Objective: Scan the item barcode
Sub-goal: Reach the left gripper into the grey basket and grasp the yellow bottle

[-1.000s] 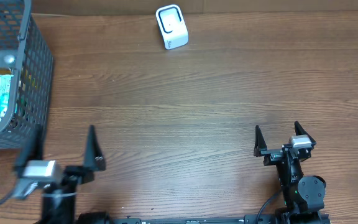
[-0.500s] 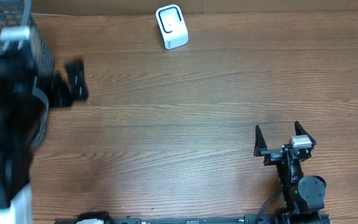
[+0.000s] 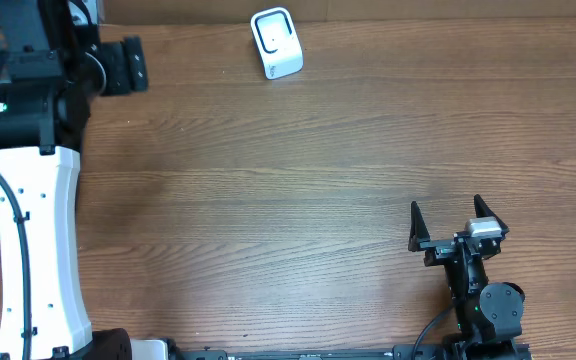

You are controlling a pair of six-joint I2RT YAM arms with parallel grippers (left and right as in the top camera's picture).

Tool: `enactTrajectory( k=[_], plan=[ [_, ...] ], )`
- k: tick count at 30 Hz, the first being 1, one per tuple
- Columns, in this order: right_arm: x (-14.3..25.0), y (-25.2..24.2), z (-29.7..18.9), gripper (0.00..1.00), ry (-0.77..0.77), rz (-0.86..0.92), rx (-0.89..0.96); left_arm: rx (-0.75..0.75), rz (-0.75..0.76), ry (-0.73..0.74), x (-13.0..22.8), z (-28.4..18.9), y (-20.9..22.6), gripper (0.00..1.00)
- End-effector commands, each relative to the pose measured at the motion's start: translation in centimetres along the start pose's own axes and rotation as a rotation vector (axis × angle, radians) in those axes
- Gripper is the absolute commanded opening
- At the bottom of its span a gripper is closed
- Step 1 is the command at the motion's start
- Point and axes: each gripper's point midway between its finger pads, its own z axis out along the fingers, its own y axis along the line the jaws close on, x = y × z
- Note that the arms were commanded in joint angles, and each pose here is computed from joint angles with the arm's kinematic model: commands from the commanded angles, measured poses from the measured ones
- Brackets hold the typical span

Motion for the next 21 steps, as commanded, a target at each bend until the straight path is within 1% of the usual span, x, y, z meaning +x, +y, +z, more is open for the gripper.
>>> enactTrajectory(
  k=[1,3,6,8,12,16,21],
  plan=[
    [0.3,0.0,0.0,1.0,0.0,-0.002,0.002,-0.095,-0.016,-0.17,-4.5,-3.4,4.1,0.8],
    [0.3,0.0,0.0,1.0,0.0,-0.001,0.002,-0.15,-0.05,-0.229,-5.8,-4.3,6.9,0.79],
    [0.3,0.0,0.0,1.0,0.0,-0.002,0.002,-0.246,-0.104,-0.272,-6.4,-5.3,11.5,0.84],
    [0.3,0.0,0.0,1.0,0.0,-0.001,0.002,-0.33,-0.154,-0.266,-5.7,-5.7,15.8,0.88],
    [0.3,0.0,0.0,1.0,0.0,-0.002,0.002,-0.394,-0.211,-0.2,-3.5,-4.6,20.4,0.92],
    [0.3,0.0,0.0,1.0,0.0,-0.002,0.002,-0.315,-0.249,-0.054,0.4,-0.8,22.3,0.92],
    [0.3,0.0,0.0,1.0,0.0,-0.001,0.002,-0.209,-0.286,0.069,4.0,4.0,23.3,0.93]
  ],
)
